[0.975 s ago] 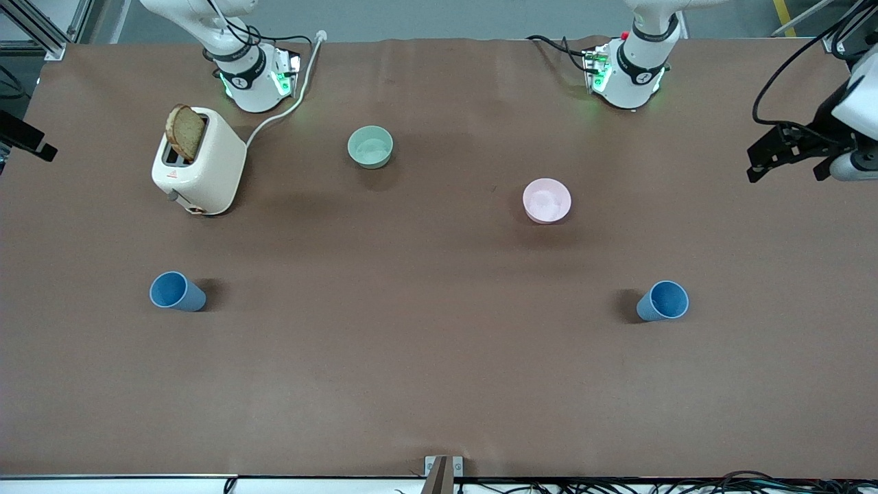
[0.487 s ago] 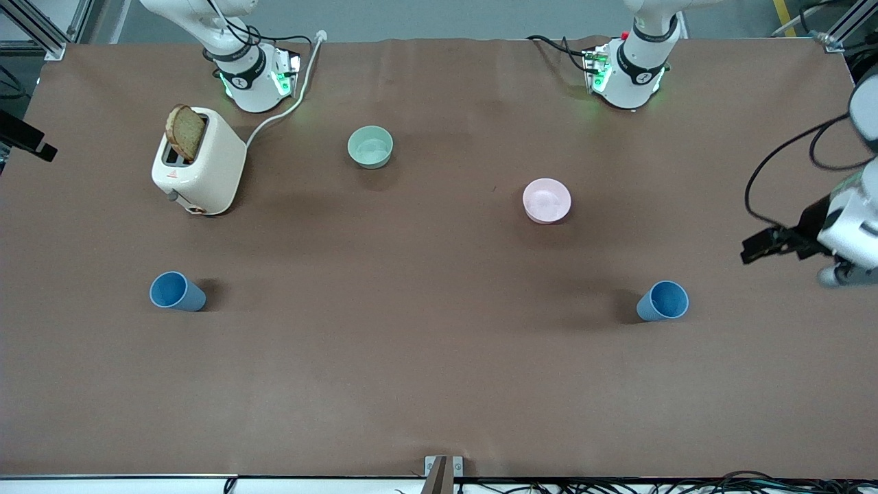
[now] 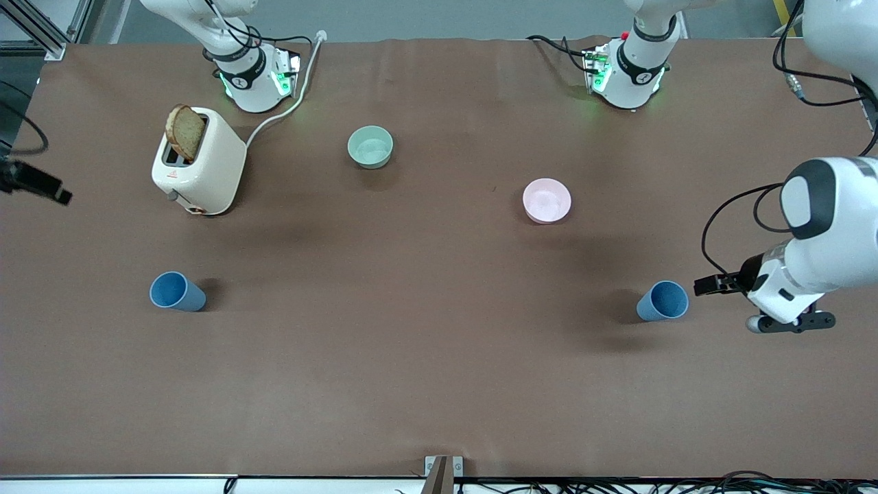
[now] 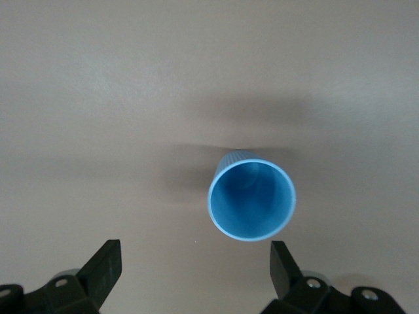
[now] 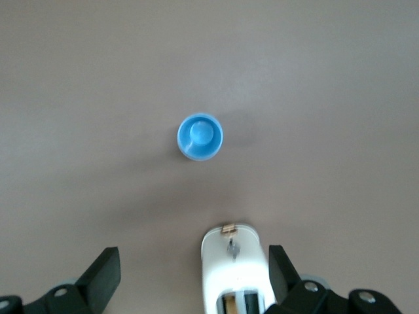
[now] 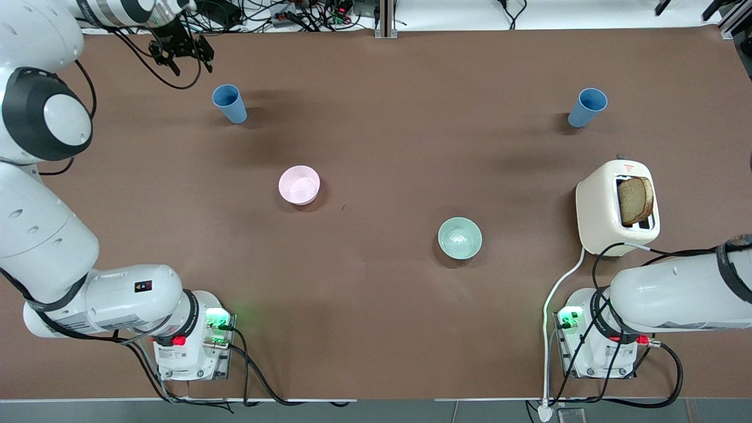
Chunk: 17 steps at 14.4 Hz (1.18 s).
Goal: Stack blue cups with both arms
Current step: 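Reach the left and right grippers toward the two blue cups, then close the left and right grippers around the blue cups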
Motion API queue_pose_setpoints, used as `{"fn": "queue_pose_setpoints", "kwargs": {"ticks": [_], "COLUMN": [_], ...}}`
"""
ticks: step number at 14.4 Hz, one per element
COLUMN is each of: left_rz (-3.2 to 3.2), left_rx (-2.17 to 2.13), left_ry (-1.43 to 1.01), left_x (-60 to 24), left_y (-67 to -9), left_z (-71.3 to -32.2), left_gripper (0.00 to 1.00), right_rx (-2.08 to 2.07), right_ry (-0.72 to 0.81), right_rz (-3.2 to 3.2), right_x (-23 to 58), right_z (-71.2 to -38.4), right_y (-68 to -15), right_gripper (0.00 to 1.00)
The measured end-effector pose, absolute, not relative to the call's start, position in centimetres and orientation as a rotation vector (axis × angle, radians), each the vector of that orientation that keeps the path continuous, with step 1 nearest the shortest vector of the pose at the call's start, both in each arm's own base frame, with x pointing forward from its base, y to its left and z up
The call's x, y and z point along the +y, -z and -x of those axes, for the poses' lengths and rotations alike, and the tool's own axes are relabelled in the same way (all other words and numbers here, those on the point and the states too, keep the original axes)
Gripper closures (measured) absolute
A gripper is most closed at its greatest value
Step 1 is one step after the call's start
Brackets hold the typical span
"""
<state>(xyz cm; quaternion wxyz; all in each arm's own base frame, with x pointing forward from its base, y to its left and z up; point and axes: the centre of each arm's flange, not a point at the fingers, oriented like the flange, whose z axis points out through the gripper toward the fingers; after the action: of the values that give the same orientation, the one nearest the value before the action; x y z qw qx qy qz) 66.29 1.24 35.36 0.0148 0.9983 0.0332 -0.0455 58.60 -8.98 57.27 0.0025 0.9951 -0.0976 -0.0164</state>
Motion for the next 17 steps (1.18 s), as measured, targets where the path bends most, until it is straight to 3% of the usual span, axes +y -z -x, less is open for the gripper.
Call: {"fn": "queue_pose_setpoints", "kwargs": {"ticks": [2, 4, 8, 12, 17], "left_rz": [-3.105, -3.101, -3.111, -3.108, -3.103], "left_rx": [0.1, 0.096, 0.079, 0.075, 0.072], "left_ry": [0.163, 0.175, 0.216, 0.239, 0.238], "left_x": [1.2, 1.0, 1.0, 0.9, 0.7], "left_y": [-33.3, -31.6, -28.4, -26.2, -26.0], "left_z": [-66.6, -66.8, -66.9, -66.9, -67.0], "left_gripper": [0.04, 0.19, 0.29, 0.38, 0.92], "right_rx": [-0.237, -0.214, -0.148, -0.103, -0.071], "right_ry": [0.021, -0.038, -0.109, -0.115, -0.081], "right_rz": [-3.117, -3.107, -3.093, -3.087, -3.088], "right_x": [-10.8, -12.1, -12.3, -12.1, -11.8], "right_z": [-61.3, -62.5, -62.2, -61.0, -60.4], "right_y": [-50.7, -44.6, -35.3, -29.2, -25.9], "right_gripper": [0.0, 0.0, 0.0, 0.0, 0.0]}}
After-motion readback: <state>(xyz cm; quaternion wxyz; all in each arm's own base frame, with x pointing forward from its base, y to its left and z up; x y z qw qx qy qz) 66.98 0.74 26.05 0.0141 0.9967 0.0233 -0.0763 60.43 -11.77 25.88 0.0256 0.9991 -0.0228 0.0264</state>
